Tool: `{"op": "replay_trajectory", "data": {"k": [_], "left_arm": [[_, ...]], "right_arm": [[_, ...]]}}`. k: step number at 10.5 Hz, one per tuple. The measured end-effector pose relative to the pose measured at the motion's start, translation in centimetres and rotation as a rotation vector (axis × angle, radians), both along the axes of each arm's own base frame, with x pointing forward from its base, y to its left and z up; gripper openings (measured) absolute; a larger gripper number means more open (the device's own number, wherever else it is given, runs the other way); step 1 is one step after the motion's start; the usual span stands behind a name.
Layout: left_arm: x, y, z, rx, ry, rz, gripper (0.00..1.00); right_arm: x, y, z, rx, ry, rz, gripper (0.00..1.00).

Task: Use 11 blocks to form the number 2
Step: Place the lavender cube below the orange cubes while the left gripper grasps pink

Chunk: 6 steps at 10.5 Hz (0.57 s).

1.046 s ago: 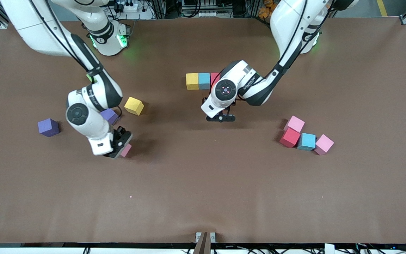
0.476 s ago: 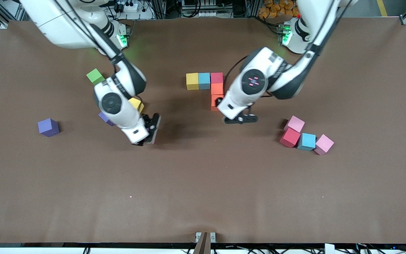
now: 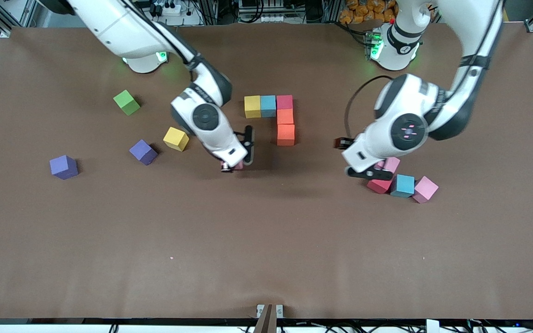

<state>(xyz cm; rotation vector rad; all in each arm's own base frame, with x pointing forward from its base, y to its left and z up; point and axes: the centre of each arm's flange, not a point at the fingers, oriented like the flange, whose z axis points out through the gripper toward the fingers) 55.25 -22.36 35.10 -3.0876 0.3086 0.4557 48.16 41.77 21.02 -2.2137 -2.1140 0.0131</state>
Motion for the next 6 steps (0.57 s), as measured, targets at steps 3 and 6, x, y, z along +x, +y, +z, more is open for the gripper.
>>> {"op": "replay_trajectory", "data": {"k": [3,6], "left_arm": [[-0.7,6.4,-3.3,0.069,0.003,-0.1,1.0],[-2.9,9.6,-8.0,0.036,-0.047,-0.166,1.0]], "right_arm": [[-4.0,5.7,-1.5,0.001,0.021,-0.028,0.59],[-5.8,7.6,-1.3,0.001,0.021,-0.005,0.59]]}}
